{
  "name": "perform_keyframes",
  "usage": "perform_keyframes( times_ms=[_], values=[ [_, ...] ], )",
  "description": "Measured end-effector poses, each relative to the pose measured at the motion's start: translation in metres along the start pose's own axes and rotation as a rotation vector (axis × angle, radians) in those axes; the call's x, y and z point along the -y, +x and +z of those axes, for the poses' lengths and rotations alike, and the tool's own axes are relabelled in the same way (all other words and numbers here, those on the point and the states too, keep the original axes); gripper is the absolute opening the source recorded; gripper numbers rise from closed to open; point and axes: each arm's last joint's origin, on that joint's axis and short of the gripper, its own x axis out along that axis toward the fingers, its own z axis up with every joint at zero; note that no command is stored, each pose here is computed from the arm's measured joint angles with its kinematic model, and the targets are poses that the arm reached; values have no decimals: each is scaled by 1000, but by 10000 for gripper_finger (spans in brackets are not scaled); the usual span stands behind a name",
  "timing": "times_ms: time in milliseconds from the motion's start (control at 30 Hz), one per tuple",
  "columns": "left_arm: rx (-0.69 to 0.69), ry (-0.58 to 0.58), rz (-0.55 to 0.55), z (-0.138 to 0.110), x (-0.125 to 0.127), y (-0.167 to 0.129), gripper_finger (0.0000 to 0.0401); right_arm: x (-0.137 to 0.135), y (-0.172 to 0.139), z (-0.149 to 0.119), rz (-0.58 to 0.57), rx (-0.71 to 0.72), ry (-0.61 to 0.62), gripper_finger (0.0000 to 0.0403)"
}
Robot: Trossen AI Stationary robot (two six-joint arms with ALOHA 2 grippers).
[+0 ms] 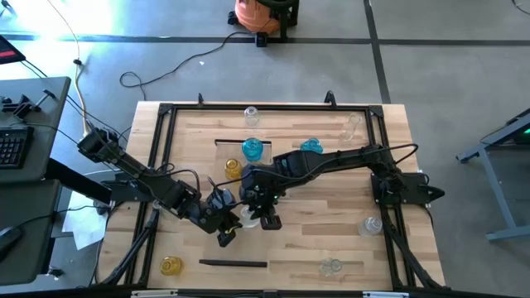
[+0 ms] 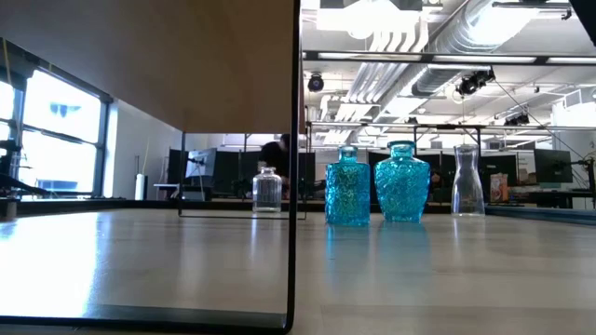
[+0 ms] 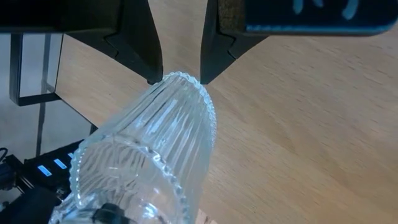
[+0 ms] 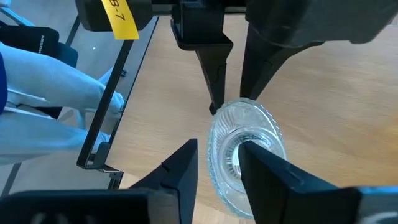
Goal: Sort vases onto shelf
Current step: Put the top middle transparent vase on the shelf
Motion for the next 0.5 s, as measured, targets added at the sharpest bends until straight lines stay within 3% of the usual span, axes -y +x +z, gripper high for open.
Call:
perform_keyframes(
  times_ms=[500],
  values=[
    [-2,0,45,-2,-2,11,97,-9,3,0,0,1,-11,119]
  ],
)
